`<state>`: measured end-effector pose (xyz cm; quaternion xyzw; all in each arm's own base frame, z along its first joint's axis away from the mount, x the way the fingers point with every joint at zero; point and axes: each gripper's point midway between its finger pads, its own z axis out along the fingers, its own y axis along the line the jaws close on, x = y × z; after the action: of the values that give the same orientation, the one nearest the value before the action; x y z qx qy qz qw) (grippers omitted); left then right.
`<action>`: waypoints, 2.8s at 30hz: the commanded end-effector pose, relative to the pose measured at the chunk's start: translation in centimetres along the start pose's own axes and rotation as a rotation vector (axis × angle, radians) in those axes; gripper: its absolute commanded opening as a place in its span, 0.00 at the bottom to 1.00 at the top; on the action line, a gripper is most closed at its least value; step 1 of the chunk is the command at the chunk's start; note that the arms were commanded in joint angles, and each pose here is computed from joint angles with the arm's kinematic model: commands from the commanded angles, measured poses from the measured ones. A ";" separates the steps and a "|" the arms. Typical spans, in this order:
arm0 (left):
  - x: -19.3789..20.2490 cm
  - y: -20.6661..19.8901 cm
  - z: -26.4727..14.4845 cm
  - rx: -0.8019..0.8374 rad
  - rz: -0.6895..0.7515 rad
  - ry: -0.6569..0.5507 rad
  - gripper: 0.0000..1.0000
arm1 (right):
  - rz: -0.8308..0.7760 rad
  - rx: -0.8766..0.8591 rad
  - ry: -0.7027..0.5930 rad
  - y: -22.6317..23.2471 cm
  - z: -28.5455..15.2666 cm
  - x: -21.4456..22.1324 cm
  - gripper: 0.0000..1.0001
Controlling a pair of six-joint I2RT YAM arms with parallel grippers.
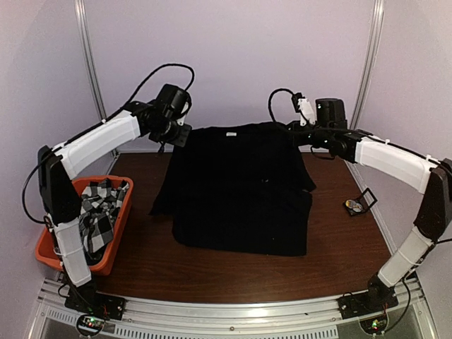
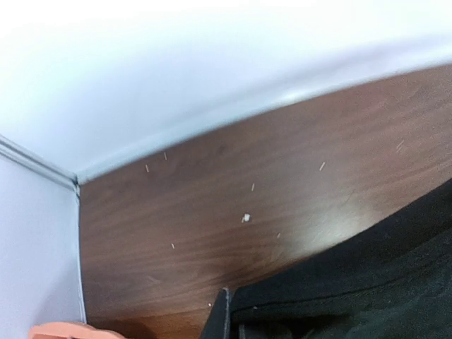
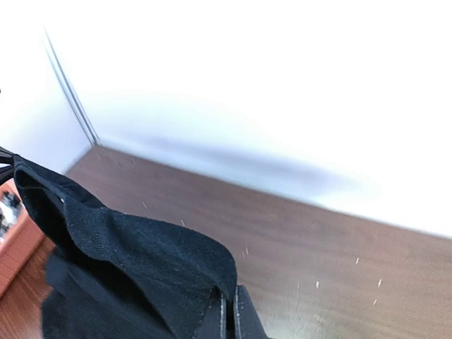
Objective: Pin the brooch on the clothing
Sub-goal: Pick up the flattened clothing from the center of the board, then flatten out the crumpled clothing at the center of the board.
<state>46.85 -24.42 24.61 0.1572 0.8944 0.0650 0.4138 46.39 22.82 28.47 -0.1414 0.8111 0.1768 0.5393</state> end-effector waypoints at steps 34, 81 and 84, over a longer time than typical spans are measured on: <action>-3.9 -1.0 -46.7 0.600 0.282 -0.995 0.00 | -0.148 -0.495 -0.768 10.3 -42.4 -14.1 0.00; 0.8 -0.2 10.0 -0.384 0.251 -0.069 0.11 | -0.135 0.738 0.001 -11.9 3.1 4.7 0.00; 0.9 -0.4 12.2 -0.425 0.299 -0.055 0.18 | -0.142 0.757 0.021 -12.3 5.3 5.0 0.00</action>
<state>52.96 -26.66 15.13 0.2180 0.8327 0.2511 0.4428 52.12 15.74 19.74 -0.0256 0.8238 -0.1230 0.5528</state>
